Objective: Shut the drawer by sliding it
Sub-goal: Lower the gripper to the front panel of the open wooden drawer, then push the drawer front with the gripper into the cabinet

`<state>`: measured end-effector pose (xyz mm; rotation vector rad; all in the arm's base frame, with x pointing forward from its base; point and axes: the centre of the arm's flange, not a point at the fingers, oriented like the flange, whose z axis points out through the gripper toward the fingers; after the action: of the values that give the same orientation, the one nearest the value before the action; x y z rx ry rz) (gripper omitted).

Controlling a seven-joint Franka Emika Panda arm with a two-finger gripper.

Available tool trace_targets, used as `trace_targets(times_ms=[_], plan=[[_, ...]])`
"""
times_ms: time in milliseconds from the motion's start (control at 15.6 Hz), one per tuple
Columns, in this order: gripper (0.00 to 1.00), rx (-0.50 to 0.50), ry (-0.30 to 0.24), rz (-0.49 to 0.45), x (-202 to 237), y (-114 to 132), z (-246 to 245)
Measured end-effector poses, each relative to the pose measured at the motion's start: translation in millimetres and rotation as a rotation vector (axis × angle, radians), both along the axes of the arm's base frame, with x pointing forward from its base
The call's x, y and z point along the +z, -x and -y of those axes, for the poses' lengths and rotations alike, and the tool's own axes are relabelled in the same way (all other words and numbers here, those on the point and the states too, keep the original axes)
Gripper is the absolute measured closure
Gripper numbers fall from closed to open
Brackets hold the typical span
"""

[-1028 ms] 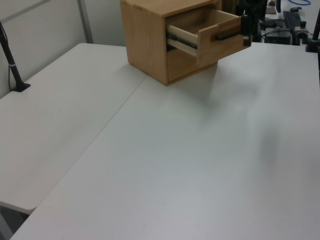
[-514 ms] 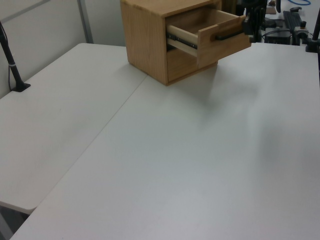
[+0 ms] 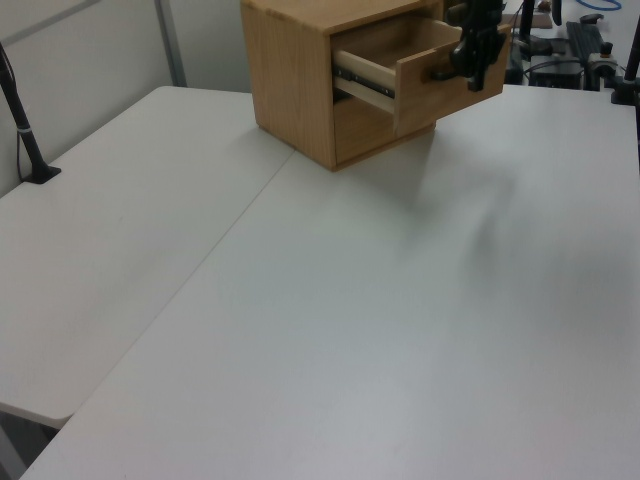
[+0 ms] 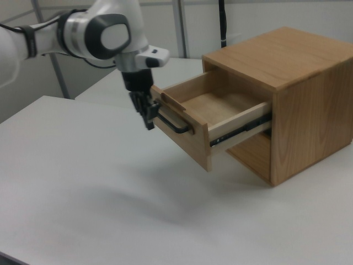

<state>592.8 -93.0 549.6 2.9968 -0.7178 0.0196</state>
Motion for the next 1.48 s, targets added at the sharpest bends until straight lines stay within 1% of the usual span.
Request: trace_targets(times_ms=[129,321,578,707,1028,1478], plan=[[0.89,-0.022,0.010,0.038,-3,-13,11],[0.89,-0.065,0.030,0.131,-3,-28,25],[0.89,-0.107,0.056,0.229,-8,-47,43],[0.89,-0.125,0.070,0.276,-10,-61,51],[0.89,-0.135,0.112,0.429,-23,-96,71],[0.88,-0.128,0.159,0.584,-35,-121,86]])
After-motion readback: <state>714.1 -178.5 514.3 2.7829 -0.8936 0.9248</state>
